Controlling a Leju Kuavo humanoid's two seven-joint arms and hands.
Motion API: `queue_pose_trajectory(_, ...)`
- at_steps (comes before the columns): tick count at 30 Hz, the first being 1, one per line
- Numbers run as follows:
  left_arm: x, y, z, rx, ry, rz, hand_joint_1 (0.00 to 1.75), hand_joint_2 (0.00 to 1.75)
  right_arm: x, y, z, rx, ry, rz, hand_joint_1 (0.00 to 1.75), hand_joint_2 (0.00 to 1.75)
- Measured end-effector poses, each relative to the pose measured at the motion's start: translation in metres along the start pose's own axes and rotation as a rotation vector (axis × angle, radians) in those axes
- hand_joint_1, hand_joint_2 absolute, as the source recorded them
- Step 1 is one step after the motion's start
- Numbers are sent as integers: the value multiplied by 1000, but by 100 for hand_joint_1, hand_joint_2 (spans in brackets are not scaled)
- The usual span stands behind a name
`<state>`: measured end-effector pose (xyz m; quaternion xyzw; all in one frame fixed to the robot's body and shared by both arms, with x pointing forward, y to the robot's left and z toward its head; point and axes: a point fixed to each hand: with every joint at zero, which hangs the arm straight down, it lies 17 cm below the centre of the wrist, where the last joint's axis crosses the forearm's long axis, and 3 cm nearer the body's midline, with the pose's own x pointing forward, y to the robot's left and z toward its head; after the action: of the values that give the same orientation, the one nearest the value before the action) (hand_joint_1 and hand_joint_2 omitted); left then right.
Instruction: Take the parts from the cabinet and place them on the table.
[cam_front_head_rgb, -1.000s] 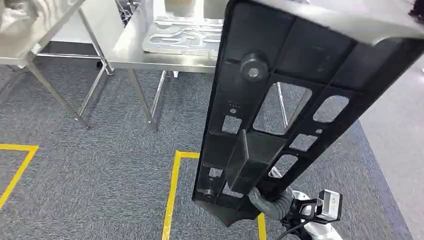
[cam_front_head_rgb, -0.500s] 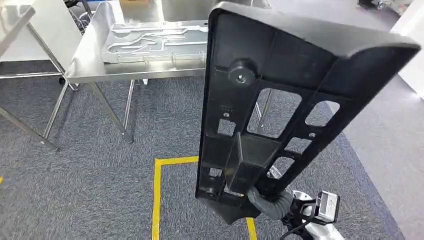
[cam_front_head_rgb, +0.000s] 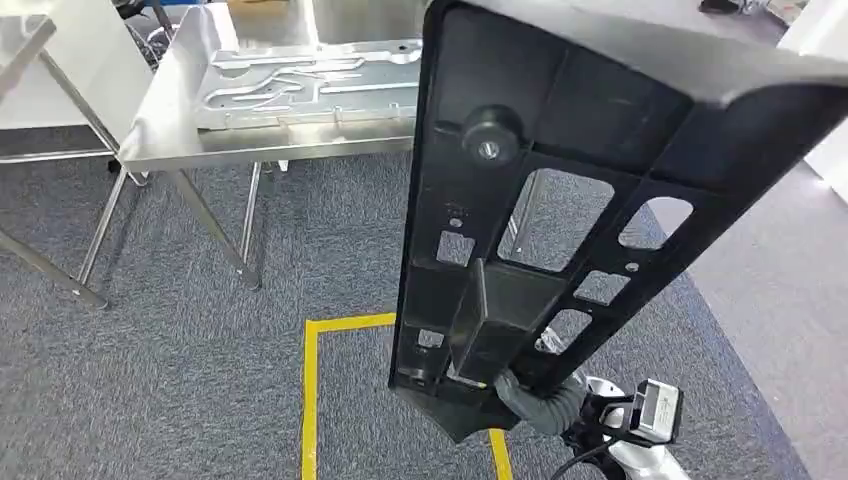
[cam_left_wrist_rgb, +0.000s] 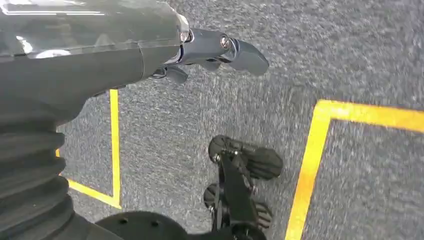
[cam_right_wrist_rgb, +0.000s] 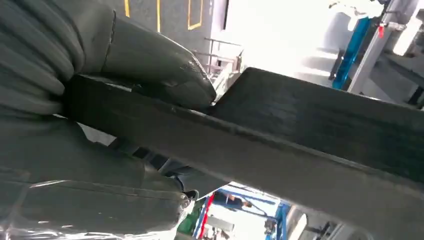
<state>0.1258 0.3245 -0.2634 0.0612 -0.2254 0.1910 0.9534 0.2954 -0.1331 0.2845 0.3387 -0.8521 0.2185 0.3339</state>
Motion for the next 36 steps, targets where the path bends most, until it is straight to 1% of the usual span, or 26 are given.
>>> queue_pose_trajectory(36, 7, 4, -2, 2, -12, -12, 0, 175, 11, -5, -1, -6, -20, 14, 173, 175)
